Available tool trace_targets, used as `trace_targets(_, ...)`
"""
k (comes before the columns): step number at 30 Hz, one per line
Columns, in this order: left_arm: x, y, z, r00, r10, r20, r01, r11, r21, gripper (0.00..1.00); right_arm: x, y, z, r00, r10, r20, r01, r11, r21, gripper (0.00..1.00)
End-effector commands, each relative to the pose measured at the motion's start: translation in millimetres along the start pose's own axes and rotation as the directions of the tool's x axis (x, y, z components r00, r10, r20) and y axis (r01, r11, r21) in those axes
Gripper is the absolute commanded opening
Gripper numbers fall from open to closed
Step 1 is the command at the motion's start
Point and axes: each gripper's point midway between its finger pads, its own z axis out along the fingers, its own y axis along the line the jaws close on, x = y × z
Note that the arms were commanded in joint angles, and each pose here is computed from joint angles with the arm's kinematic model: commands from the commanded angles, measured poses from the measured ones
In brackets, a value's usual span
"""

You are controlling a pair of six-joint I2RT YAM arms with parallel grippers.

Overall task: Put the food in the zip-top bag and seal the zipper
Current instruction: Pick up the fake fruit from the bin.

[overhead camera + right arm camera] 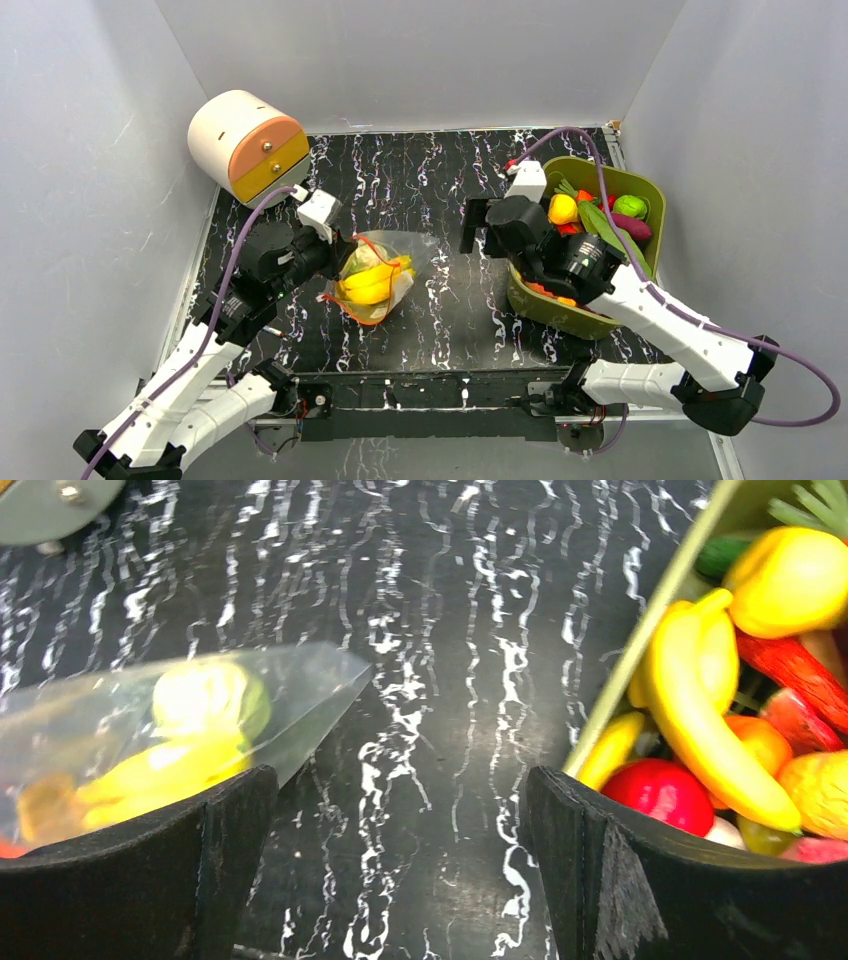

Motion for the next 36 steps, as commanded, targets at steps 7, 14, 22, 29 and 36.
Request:
trace_targets(7,41,-19,-6,0.998,-0.062,-0.029,0.064,0.992,0.106,0.0,16,-75,36,0.998,0.024,-0.058,-0.011,0.974,0.224,0.57)
trace_targets(14,54,-15,-12,0.998,-0.061,-0.03,0.064,0.994,0.093,0.0,18,-122,43,0.997,-0.014,-0.08,0.046,0.91,0.413,0.4)
trace_targets(22,59,-17,-9,0.997,-0.064,-0.053,0.069,0.993,0.1,0.0,17,-154,51,0.976,-0.117,-0.181,0.19,0.866,0.463,0.35)
trace_targets(29,64,-18,-4,0.994,-0.057,-0.093,0.067,0.992,0.109,0.0,13,-159,63,0.963,-0.191,-0.191,0.248,0.906,0.343,0.36)
trace_targets(36,63,-20,-6,0.995,-0.058,-0.077,0.067,0.991,0.118,0.0,22,-172,71,0.94,-0.259,-0.223,0.321,0.893,0.315,0.36)
